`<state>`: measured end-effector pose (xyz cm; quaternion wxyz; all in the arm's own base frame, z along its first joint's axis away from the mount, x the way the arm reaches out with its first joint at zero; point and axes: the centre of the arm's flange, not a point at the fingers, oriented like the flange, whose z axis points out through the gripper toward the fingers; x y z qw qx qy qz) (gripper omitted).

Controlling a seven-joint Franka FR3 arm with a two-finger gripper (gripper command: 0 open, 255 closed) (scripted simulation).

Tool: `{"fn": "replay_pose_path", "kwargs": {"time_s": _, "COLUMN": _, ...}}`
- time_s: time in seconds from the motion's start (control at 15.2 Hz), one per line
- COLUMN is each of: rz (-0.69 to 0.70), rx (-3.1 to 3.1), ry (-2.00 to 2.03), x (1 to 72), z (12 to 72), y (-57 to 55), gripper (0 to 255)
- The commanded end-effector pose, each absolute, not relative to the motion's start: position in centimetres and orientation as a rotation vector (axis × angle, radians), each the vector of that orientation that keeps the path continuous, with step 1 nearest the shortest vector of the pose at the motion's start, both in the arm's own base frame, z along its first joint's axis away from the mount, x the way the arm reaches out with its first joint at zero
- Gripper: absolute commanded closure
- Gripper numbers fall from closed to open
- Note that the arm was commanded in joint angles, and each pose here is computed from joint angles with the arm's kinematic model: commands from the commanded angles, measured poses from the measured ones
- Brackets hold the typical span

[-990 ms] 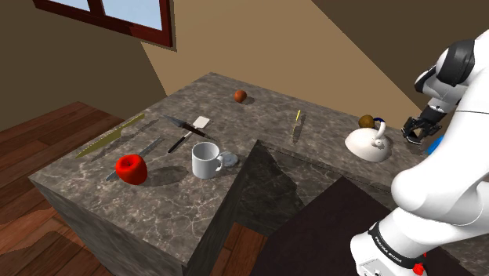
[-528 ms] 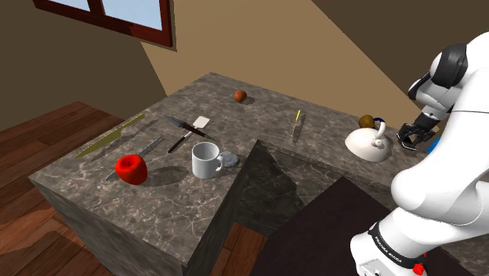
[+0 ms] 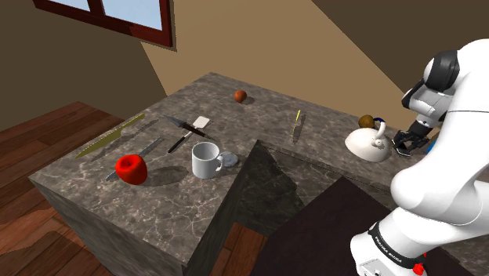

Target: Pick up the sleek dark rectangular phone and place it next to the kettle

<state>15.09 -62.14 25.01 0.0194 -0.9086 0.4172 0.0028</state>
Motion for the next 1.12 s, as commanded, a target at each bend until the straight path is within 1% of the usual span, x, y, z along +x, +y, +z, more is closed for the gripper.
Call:
{"fn": "replay_pose_path", "kwargs": {"time_s": 0.0, "rz": 0.008, "rx": -2.820, "ry": 1.295, "x": 15.2, "z": 23.9, "y": -62.1, "gripper": 255}}
{"fn": "replay_pose_path", "kwargs": {"time_s": 0.2, "rz": 0.008, "rx": -2.820, "ry": 1.295, "x": 15.2, "z": 22.6, "y": -62.1, "gripper": 255}}
{"fn": "replay_pose_path", "kwargs": {"time_s": 0.66, "rz": 0.008, "rx": -2.820, "ry": 1.295, "x": 15.2, "z": 22.6, "y": -62.1, "gripper": 255}}
{"fn": "replay_pose_path", "kwargs": {"time_s": 0.73, "rz": 0.008, "rx": -2.820, "ry": 1.295, "x": 15.2, "z": 22.6, "y": -62.1, "gripper": 0}}
{"fn": "replay_pose_path", "kwargs": {"time_s": 1.06, "rz": 0.008, "rx": -2.820, "ry": 1.295, "x": 15.2, "z": 22.6, "y": -62.1, "gripper": 0}}
